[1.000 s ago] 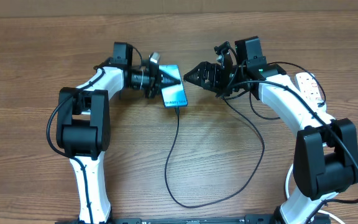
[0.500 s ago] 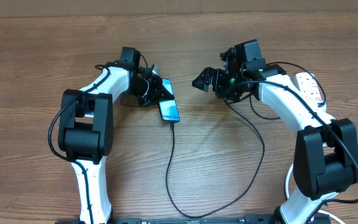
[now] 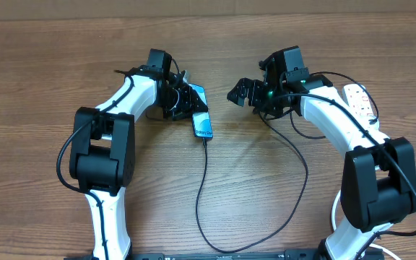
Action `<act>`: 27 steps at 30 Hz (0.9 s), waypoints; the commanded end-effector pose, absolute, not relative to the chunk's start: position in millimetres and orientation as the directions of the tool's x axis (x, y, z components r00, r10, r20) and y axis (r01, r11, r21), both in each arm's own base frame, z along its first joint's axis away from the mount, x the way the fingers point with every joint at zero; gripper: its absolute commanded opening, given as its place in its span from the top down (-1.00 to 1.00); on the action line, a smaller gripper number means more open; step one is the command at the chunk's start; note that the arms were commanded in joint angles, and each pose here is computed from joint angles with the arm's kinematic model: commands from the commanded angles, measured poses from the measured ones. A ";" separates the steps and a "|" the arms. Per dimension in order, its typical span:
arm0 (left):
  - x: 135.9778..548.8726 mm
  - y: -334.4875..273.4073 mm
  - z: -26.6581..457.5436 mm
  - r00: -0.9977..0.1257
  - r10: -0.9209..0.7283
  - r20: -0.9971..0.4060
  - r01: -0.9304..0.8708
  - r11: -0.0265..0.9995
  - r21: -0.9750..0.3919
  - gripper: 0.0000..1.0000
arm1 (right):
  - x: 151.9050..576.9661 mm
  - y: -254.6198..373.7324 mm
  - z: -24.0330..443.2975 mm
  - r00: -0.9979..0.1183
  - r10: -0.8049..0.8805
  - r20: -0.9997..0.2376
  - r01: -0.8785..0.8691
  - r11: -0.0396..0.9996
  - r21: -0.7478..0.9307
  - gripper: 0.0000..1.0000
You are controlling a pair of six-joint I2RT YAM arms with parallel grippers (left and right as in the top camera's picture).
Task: Plug charger to phone and switch on socket
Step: 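Lower the plugged phone flat onto the table with both grippers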
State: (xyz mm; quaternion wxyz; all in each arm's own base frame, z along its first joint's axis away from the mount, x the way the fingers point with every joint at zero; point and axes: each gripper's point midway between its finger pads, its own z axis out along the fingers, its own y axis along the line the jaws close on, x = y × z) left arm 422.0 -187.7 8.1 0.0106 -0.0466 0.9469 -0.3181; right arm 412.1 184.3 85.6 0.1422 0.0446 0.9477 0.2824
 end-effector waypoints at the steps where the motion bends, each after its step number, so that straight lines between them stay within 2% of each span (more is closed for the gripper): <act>1: 412.7 -154.1 -34.5 -0.990 -0.132 0.041 -0.137 0.889 -0.437 0.26 | 418.5 183.3 96.5 -0.946 0.165 -0.280 -0.014 0.840 0.542 -1.00; 3: 411.7 -153.9 -34.6 -0.990 -0.132 0.045 -0.139 0.889 -0.436 0.28 | 418.4 183.3 96.5 -0.946 0.165 -0.279 -0.013 0.840 0.542 -1.00; 7: 411.7 -153.9 -34.6 -0.990 -0.132 0.045 -0.139 0.889 -0.436 0.04 | 417.8 183.2 96.2 -0.947 0.165 -0.277 -0.012 0.841 0.542 -1.00; 9: 411.6 -154.0 -34.6 -0.990 -0.132 0.045 -0.139 0.889 -0.436 0.10 | 416.8 183.0 95.6 -0.948 0.165 -0.272 -0.009 0.841 0.541 -1.00; 10: 411.6 -154.0 -34.6 -0.990 -0.132 0.045 -0.139 0.889 -0.436 0.37 | 415.0 182.9 94.7 -0.950 0.163 -0.264 -0.005 0.842 0.539 -1.00; 13: 411.7 -154.0 -34.6 -0.990 -0.132 0.045 -0.139 0.889 -0.436 0.66 | 408.5 187.0 92.5 -0.958 0.150 -0.245 -0.004 0.845 0.535 -1.00; 16: 411.7 -154.0 -34.6 -0.990 -0.132 0.045 -0.139 0.889 -0.436 0.78 | 402.3 195.0 91.2 -0.963 0.129 -0.236 -0.017 0.846 0.532 -1.00; 25: 411.6 -153.9 -34.6 -0.990 -0.132 0.045 -0.138 0.889 -0.436 0.83 | 396.0 210.8 92.0 -0.966 0.092 -0.243 -0.054 0.844 0.534 -1.00; 26: 411.6 -153.9 -34.6 -0.990 -0.132 0.045 -0.139 0.889 -0.436 0.81 | 395.4 210.6 91.7 -0.966 0.092 -0.240 -0.052 0.844 0.533 -1.00; 27: 411.6 -153.9 -34.6 -0.990 -0.132 0.045 -0.139 0.889 -0.436 0.70 | 394.5 210.2 91.2 -0.967 0.092 -0.236 -0.050 0.845 0.532 -1.00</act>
